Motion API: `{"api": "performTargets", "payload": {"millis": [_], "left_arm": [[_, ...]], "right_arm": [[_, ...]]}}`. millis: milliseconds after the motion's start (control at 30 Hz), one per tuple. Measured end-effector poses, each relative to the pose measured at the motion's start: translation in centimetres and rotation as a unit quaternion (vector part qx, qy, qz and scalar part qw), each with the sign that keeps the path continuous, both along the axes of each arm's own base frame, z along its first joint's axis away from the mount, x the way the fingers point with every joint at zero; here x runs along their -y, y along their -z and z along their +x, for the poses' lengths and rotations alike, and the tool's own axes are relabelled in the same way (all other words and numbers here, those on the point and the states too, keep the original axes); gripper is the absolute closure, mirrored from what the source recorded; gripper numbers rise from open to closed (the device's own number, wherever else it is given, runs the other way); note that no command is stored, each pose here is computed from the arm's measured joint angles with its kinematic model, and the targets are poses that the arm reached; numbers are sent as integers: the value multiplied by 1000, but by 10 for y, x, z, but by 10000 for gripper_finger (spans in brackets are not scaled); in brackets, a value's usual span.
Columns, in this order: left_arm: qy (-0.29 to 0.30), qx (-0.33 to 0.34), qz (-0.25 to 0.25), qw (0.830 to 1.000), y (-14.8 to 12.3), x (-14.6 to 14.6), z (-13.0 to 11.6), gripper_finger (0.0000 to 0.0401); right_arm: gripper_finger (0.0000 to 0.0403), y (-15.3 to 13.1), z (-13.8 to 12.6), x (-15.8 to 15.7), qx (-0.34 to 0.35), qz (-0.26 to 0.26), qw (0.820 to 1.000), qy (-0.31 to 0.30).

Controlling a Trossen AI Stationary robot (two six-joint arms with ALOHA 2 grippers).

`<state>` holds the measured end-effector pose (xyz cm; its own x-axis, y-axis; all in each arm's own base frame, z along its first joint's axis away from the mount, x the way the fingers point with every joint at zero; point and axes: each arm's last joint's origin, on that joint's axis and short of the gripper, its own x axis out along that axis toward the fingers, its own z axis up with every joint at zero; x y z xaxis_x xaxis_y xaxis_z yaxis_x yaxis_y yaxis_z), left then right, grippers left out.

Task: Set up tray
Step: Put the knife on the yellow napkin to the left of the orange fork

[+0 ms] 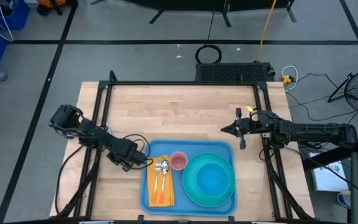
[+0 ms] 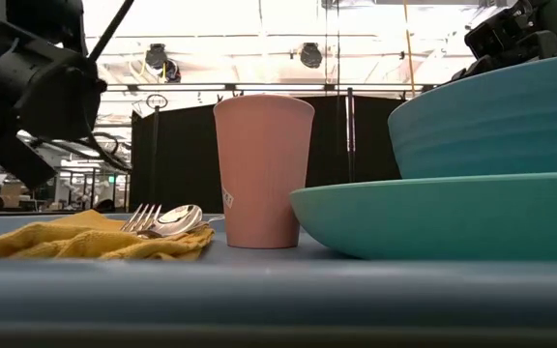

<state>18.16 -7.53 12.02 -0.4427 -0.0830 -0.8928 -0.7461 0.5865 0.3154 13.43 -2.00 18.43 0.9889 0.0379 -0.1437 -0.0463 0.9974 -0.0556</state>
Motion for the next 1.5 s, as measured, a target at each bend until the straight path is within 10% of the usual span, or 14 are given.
{"api": "performTargets", "payload": {"millis": [267, 700, 1100, 1500], "left_arm": [[10, 45, -23, 999, -37, 19, 31, 388], [105, 136, 114, 979, -71, 27, 51, 380], [-121, 61, 294, 946, -82, 17, 28, 359], [-253, 191, 257, 913, -71, 18, -18, 359]], "right_arm": [[403, 0, 0, 0, 0, 0, 1000, 0], [403, 0, 0, 0, 0, 1, 1000, -2], [403, 1, 0, 0, -3, 1, 1000, -2], [403, 1, 0, 0, -6, 1, 1000, -3]]}}
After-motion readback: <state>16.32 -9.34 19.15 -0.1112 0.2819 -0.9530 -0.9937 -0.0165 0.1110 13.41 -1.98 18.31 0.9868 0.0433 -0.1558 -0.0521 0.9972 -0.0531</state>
